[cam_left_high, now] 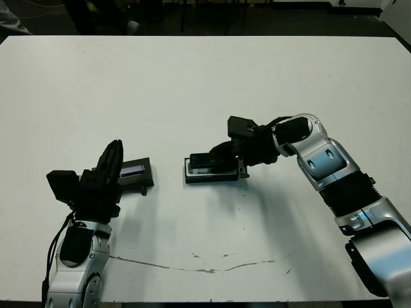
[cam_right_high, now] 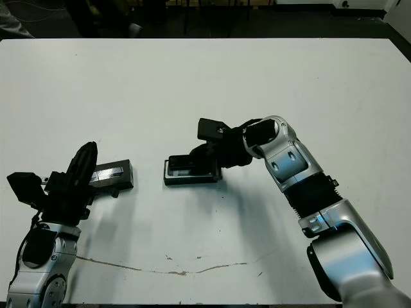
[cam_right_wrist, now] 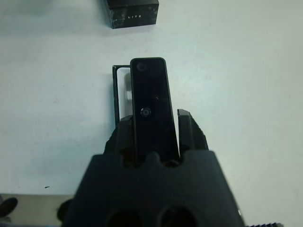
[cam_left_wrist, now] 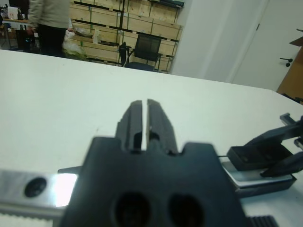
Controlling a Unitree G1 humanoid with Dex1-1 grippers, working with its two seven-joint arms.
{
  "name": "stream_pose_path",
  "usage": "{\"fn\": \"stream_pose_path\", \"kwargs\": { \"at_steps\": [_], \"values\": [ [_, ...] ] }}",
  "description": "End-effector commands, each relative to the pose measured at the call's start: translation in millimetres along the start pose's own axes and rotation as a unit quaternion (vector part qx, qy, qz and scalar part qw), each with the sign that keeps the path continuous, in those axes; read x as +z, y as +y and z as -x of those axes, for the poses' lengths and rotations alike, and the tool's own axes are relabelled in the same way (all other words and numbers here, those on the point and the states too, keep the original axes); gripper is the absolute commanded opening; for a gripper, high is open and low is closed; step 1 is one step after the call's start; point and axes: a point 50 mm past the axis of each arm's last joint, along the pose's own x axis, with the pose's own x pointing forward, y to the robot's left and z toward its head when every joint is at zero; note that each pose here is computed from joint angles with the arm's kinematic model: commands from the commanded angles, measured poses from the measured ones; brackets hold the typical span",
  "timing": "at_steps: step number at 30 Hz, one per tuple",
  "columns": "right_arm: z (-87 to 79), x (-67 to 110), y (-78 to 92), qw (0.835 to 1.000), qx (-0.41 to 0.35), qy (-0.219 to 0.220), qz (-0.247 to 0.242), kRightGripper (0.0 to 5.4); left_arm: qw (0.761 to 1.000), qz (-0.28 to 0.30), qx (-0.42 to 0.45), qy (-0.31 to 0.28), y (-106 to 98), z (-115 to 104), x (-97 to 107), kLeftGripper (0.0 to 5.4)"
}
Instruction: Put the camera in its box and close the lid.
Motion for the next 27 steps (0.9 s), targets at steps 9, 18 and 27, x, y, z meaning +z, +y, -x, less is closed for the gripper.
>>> {"fn": "stream_pose_path", "kwargs": {
  "at_steps": [9,18,27],
  "values": [
    [13.7,0.8,-6.6,1.000,-0.017,0.016,0.010,0.84,1.000,-0.006,0.005,0.016,2,4,-4,0.00],
    [18.1,-1.9,-7.2,0.999,-0.013,0.036,0.008,0.84,1.000,-0.001,0.008,0.017,1,3,-4,0.00],
    [18.0,-2.2,-4.7,0.999,0.015,0.039,0.014,0.84,1.000,0.000,0.005,0.016,2,2,-3,0.00]
  ]
}}
